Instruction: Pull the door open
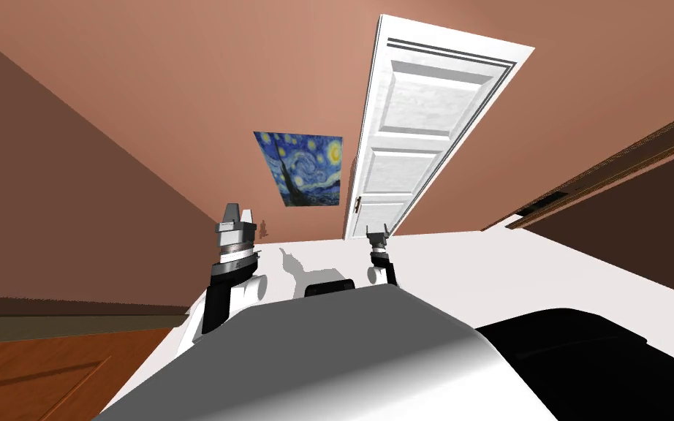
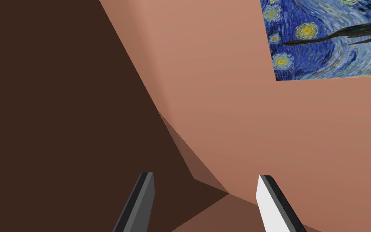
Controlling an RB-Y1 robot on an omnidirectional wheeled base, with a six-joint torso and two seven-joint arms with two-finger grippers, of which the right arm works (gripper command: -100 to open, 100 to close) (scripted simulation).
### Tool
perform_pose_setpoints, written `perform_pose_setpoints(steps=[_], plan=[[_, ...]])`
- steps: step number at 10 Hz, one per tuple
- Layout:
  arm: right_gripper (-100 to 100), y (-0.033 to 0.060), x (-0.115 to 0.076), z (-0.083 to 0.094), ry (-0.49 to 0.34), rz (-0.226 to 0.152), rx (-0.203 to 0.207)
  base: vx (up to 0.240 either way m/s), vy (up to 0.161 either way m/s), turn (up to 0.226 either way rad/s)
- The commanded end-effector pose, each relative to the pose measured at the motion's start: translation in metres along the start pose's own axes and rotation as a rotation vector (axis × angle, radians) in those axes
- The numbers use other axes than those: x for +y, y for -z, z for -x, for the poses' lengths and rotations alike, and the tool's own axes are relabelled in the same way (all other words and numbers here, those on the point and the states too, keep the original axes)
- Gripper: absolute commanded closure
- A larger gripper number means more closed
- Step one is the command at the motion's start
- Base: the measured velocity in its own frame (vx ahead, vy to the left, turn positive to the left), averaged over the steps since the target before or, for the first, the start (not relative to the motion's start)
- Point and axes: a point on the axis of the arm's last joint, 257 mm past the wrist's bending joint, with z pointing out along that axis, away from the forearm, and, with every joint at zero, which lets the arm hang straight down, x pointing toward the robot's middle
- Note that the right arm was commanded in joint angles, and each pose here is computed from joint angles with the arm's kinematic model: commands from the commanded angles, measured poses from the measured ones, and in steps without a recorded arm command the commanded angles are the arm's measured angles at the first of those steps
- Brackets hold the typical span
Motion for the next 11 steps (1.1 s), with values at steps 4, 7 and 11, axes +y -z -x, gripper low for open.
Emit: perform_pose_setpoints(steps=[4,7,11], plan=[[-100,0.0093,-0.011,0.029,-0.104,-0.006,-0.058,0.086,-0.063,0.151],[-100,0.0163,-0.017,0.047,-0.166,-0.006,-0.098,0.065,-0.084,0.159],[-100,0.0321,-0.027,0.083,-0.279,0.004,-0.178,0.082,-0.098,0.205]])
